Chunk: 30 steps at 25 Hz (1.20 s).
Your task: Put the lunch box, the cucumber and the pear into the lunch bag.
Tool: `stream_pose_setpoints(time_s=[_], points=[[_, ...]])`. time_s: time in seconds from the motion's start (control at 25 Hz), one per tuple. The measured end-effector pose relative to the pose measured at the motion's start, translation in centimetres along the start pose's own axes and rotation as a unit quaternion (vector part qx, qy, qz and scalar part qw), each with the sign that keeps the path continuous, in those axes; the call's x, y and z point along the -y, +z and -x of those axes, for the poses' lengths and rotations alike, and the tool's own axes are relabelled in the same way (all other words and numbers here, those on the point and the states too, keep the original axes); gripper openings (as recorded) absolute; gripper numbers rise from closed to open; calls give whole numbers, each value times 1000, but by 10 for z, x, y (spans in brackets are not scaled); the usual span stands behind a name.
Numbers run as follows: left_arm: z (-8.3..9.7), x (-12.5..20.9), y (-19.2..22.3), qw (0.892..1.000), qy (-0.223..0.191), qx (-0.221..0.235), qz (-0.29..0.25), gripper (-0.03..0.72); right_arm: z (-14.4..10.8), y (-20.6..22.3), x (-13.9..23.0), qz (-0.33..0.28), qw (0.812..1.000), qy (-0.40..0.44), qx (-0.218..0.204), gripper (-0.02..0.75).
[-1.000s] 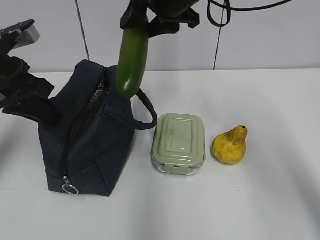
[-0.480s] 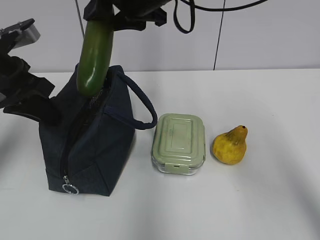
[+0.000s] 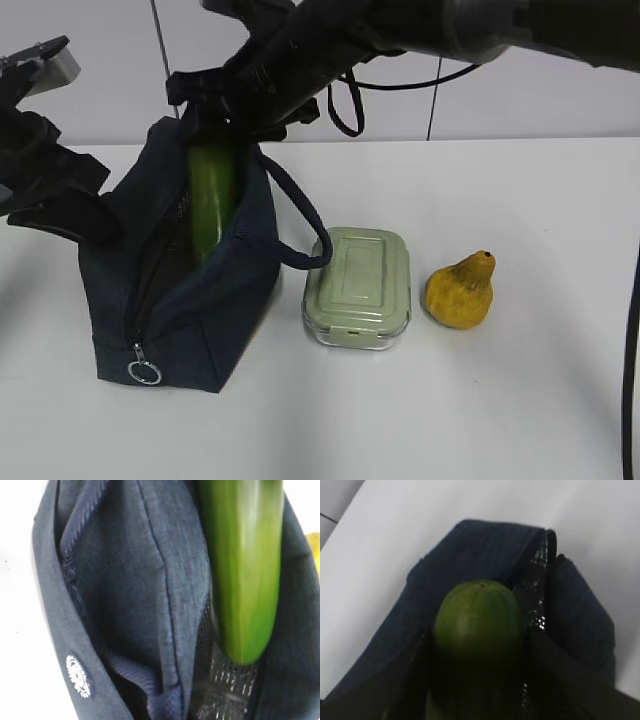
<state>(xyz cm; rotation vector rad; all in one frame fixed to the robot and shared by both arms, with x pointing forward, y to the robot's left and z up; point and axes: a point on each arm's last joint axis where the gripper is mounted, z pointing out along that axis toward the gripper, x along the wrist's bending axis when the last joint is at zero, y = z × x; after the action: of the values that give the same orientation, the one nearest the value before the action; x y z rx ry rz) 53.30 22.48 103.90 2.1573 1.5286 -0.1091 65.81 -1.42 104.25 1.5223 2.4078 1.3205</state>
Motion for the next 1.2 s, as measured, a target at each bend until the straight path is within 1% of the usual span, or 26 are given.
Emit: stream_pose_setpoints(time_s=[0.12, 0.24, 0.32, 0.44, 0.56, 0.76, 0.88, 0.96, 1.08, 1.16, 1.2], points=[[0, 0, 0, 1000, -1, 0, 1, 3, -4, 4, 8, -31, 999, -2, -8, 396], [0, 0, 0, 1000, -1, 0, 1, 3, -8, 5, 11, -43, 999, -5, -12, 428], [0, 0, 0, 1000, -1, 0, 1, 2, -10, 5, 11, -47, 999, -6, -14, 461], [0, 0, 0, 1000, -1, 0, 1, 2, -11, 3, 11, -55, 998, -9, -17, 533], [0, 0, 0, 1000, -1, 0, 1, 2, -15, -2, 5, -48, 999, -16, -20, 580], [0, 0, 0, 1000, -1, 1, 0, 2, -21, -12, -9, -26, 999, -40, -20, 592], [0, 0, 0, 1000, -1, 1, 0, 2, -22, -20, -16, -28, 997, -70, 3, 592], [0, 0, 0, 1000, -1, 1, 0, 2, -19, -25, -18, -35, 995, -83, 34, 592], [0, 0, 0, 1000, 0, 1, 0, 2, -11, -34, -21, -52, 989, -97, 97, 592], [0, 0, 0, 1000, 0, 0, 0, 2, -3, -39, -21, -70, 984, -93, 133, 591], [0, 0, 0, 1000, 0, 0, 0, 2, 1, -42, -20, -79, 982, -88, 145, 592]])
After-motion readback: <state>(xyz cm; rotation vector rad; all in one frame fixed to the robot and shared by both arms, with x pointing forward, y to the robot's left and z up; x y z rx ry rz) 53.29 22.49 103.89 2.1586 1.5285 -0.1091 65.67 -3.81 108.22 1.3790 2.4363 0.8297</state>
